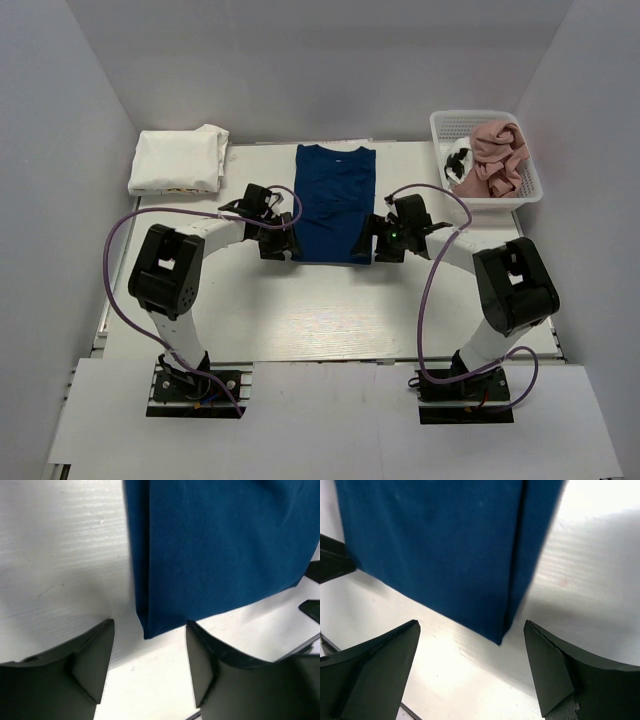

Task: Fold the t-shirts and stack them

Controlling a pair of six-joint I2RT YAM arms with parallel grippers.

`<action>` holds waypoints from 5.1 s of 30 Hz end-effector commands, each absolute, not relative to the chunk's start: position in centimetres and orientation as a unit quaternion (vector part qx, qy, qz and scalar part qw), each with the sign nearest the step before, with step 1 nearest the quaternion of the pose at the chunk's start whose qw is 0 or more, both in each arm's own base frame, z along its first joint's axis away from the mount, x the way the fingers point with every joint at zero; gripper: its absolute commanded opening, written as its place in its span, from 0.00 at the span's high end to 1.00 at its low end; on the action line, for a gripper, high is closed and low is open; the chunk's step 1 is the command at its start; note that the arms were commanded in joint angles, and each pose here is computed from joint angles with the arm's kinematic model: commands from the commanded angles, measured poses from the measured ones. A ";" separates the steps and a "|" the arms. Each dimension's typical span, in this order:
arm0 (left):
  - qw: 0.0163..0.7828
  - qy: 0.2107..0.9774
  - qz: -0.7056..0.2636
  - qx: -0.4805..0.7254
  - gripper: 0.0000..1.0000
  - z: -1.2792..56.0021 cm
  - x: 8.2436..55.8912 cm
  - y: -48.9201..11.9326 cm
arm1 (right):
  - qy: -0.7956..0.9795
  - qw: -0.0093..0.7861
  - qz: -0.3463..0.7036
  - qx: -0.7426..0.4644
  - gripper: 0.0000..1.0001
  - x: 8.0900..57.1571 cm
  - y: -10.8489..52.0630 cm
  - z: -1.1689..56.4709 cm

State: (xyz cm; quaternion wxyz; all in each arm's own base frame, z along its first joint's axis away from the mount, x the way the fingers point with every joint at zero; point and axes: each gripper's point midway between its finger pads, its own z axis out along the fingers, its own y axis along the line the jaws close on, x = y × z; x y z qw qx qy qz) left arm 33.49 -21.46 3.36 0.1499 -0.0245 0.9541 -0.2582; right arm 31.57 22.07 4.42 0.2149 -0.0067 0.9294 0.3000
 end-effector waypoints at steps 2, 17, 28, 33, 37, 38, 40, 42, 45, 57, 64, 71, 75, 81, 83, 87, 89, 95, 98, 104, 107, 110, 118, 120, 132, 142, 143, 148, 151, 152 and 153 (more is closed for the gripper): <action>0.152 0.952 -0.266 -0.015 0.38 2.7 33.6 -21.7 | 0.919 0.216 0.331 -0.004 0.11 32.4 23.2 4.2; 0.127 0.950 -0.286 -0.006 1.00 1.9 32.1 -22.8 | 0.924 0.207 0.322 0.010 1.00 31.5 22.7 2.6; 0.187 0.936 -0.298 0.003 1.00 9.4 26.1 -21.5 | 0.929 0.149 0.333 -0.059 1.00 22.3 21.2 6.4; 0.238 0.908 -0.345 0.023 1.00 15.4 23.3 -21.5 | 0.910 0.135 0.374 -0.119 1.00 18.7 21.7 11.4; 0.296 0.889 -0.349 0.007 1.00 18.9 24.1 -20.9 | 0.896 0.143 0.397 -0.140 1.00 18.6 22.0 15.2; 0.309 0.884 -0.350 0.007 1.00 19.5 24.6 -21.0 | 0.894 0.161 0.393 -0.143 1.00 19.5 22.1 16.4; 0.341 0.872 -0.352 -0.001 1.00 21.0 25.7 -20.9 | 0.893 0.165 0.394 -0.143 1.00 20.3 22.4 17.4; 0.352 0.873 -0.336 -0.025 1.00 21.2 27.0 -20.7 | 0.889 0.179 0.396 -0.142 1.00 21.5 22.7 18.3; 0.364 0.880 -0.294 -0.075 1.00 21.1 29.9 -19.4 | 0.891 0.175 0.403 -0.111 1.00 24.1 22.7 18.4; 0.409 0.879 -0.211 -0.127 1.00 21.9 38.7 -19.1 | 0.885 0.193 0.417 -0.077 1.00 31.6 23.3 18.5; 0.415 0.881 -0.189 -0.129 1.00 21.2 43.4 -19.2 | 0.889 0.188 0.414 -0.052 1.00 34.8 22.4 17.3; 0.406 0.887 -0.192 -0.107 1.00 19.6 47.2 -20.0 | 0.896 0.167 0.410 -0.020 1.00 38.0 21.7 15.0; 0.393 0.891 -0.205 -0.095 1.00 18.2 49.3 -21.2 | 0.902 0.164 0.399 0.004 1.00 40.1 21.1 13.4; 0.357 0.906 -0.202 -0.103 1.00 13.5 52.1 -21.7 | 0.904 0.193 0.380 0.025 0.97 43.7 20.7 11.2; 0.373 0.900 -0.191 -0.115 0.93 13.5 53.7 -20.9 | 0.900 0.229 0.371 0.022 0.81 46.1 20.3 11.2; 0.367 0.906 -0.178 -0.115 0.00 13.6 56.0 -20.3 | 0.895 0.235 0.379 -0.003 0.10 48.9 20.9 12.1; 0.358 0.910 -0.178 -0.109 0.00 13.0 55.8 -20.5 | 0.894 0.249 0.373 -0.011 0.10 48.9 20.8 12.9; 0.344 0.909 -0.224 -0.071 0.00 12.2 51.5 -21.1 | 0.906 0.269 0.328 -0.003 0.10 46.5 18.9 13.0; 0.325 0.916 -0.235 -0.015 0.00 11.1 49.1 -21.9 | 0.914 0.252 0.317 -0.009 0.10 44.5 18.6 11.8; 0.287 0.910 -0.282 0.096 0.00 9.0 45.3 -23.7 | 0.918 0.248 0.309 -0.007 0.10 42.1 17.8 11.5; 0.265 0.926 -0.251 0.096 0.00 6.9 44.9 -22.7 | 0.920 0.242 0.309 -0.004 0.10 41.3 17.7 11.2; 0.238 0.939 -0.230 0.091 0.05 4.6 44.7 -22.1 | 0.918 0.248 0.308 -0.007 0.10 41.0 17.6 11.6; 0.184 0.964 -0.167 0.096 0.46 -0.3 42.9 -22.6 | 0.928 0.234 0.288 0.011 0.10 40.4 16.7 10.4; 0.166 0.969 -0.162 0.089 0.52 -1.8 42.3 -22.4 | 0.924 0.238 0.301 0.008 0.10 40.3 17.0 10.7; 0.243 0.960 -0.102 0.092 1.00 3.1 47.1 -20.3 | 0.916 0.274 0.293 -0.011 0.10 39.2 16.5 12.7; 0.397 0.899 0.114 0.141 1.00 14.4 51.2 -12.0 | 0.924 0.301 0.237 -0.020 0.10 38.5 14.5 12.5; 0.400 0.892 0.136 0.160 1.00 14.9 51.2 -11.4 | 0.923 0.305 0.235 -0.020 0.10 38.6 14.4 12.7; 0.418 0.869 0.199 0.174 1.00 16.8 52.7 -8.1 | 0.922 0.303 0.240 -0.025 0.10 38.6 14.5 12.6; 0.437 0.852 0.226 0.176 1.00 19.0 54.4 -6.2 | 0.925 0.296 0.236 -0.030 0.10 38.4 14.6 12.3; 0.435 0.852 0.238 0.170 1.00 19.4 54.7 -5.2 | 0.925 0.293 0.240 -0.031 0.10 38.4 14.7 12.3; 0.439 0.848 0.241 0.175 1.00 19.9 55.2 -5.3 | 0.925 0.292 0.242 -0.031 0.10 38.4 14.7 12.3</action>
